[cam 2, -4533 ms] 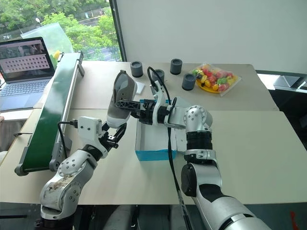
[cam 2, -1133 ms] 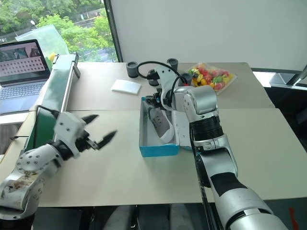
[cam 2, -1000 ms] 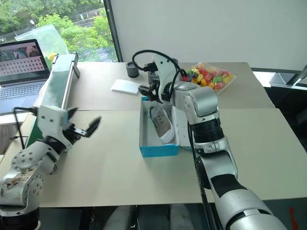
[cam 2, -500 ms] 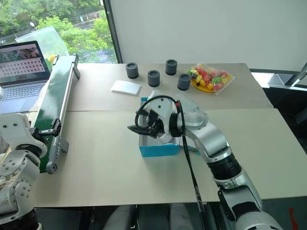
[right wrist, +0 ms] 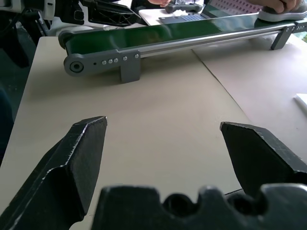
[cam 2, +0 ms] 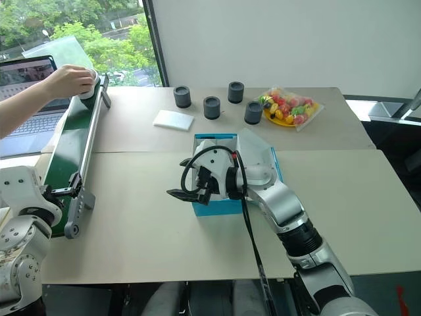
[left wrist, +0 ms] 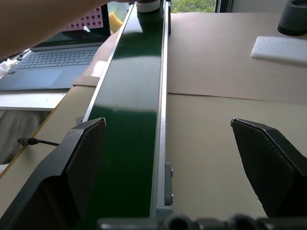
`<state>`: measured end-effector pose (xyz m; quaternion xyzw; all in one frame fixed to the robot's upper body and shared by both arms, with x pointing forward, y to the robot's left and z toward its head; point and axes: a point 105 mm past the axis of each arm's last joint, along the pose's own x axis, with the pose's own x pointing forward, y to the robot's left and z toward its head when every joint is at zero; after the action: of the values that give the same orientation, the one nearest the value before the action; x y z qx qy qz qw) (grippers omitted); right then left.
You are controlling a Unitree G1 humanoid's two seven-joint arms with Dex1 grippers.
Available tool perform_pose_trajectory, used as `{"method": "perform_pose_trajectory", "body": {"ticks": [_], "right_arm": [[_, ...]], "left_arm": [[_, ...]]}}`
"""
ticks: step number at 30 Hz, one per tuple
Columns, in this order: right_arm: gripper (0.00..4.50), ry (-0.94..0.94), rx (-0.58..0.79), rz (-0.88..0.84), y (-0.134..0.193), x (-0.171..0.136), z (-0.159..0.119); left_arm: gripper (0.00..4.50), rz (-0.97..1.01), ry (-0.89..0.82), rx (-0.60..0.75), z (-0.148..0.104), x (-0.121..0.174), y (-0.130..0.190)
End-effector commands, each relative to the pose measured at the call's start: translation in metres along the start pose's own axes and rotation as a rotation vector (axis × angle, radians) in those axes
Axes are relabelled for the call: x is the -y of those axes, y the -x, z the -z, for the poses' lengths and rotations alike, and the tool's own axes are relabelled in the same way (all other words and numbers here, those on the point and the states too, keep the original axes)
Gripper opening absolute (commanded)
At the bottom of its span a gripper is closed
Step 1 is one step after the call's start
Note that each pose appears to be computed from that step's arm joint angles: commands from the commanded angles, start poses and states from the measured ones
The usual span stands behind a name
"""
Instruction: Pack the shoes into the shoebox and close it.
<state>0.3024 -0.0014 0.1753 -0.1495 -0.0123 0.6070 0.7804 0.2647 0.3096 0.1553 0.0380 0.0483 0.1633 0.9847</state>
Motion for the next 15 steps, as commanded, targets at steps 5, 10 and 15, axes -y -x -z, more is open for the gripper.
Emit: {"method": "perform_pose_trajectory", "body": {"ticks": [5, 10, 15], "right_arm": [[4.47, -0.061, -0.001, 0.026, -0.001, 0.009, -0.001], [4.47, -0.067, -0.014, 0.028, -0.003, 0.013, 0.001], [4.47, -0.058, -0.018, 0.025, -0.004, 0.014, 0.001]], "left_arm": [[4.50, -0.042, -0.019, 0.027, -0.006, -0.010, 0.004], [4.50, -0.036, 0.027, 0.016, -0.001, -0.013, 0.006], [4.50, -0.020, 0.054, -0.016, 0.008, -0.013, 0.008]]}}
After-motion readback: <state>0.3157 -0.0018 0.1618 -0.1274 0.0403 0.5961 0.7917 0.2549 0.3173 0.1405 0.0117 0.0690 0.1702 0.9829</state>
